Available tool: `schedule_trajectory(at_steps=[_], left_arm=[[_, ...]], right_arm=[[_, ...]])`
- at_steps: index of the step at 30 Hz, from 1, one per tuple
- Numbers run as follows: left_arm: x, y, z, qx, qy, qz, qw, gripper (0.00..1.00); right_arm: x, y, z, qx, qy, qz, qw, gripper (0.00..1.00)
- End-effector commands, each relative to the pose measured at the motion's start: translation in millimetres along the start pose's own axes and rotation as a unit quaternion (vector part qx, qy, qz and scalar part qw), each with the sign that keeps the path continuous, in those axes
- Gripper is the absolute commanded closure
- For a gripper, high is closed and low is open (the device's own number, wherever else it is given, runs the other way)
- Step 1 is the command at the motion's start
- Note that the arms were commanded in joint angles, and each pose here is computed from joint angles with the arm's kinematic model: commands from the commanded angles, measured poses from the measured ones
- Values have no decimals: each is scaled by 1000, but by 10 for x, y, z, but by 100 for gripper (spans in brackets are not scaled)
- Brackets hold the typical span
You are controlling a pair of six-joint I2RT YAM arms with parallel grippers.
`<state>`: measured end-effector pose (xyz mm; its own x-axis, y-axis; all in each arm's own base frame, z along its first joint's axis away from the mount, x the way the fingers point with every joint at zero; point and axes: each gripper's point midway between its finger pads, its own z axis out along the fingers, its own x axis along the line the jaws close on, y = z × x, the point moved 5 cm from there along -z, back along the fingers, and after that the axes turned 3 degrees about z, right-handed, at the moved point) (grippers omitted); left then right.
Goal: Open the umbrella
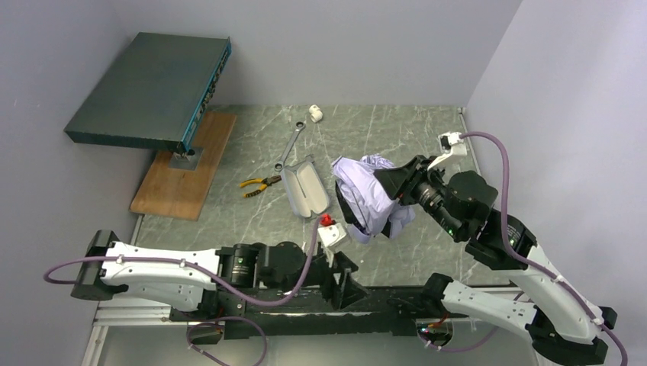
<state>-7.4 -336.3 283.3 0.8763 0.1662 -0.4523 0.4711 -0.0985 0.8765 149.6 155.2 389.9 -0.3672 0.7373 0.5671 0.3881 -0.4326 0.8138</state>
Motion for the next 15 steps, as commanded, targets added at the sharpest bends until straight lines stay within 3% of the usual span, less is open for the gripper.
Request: schedule_trajectory(at_steps=[1, 5, 10, 15], left_arm=[[210, 216, 125, -20, 152, -16, 988, 14], [280, 333, 353, 2, 262, 19, 965, 7], [470, 354, 461, 31, 416, 21, 909, 2], [553, 301, 564, 58, 468, 46, 881, 2]], right_arm=[[-55, 134, -32, -25, -61, 73, 995, 100], [-121, 58, 14, -10, -96, 87, 992, 100], [-120, 100, -19, -8, -106, 84, 991, 100], [-75, 188, -73, -5, -107, 81, 991, 100]])
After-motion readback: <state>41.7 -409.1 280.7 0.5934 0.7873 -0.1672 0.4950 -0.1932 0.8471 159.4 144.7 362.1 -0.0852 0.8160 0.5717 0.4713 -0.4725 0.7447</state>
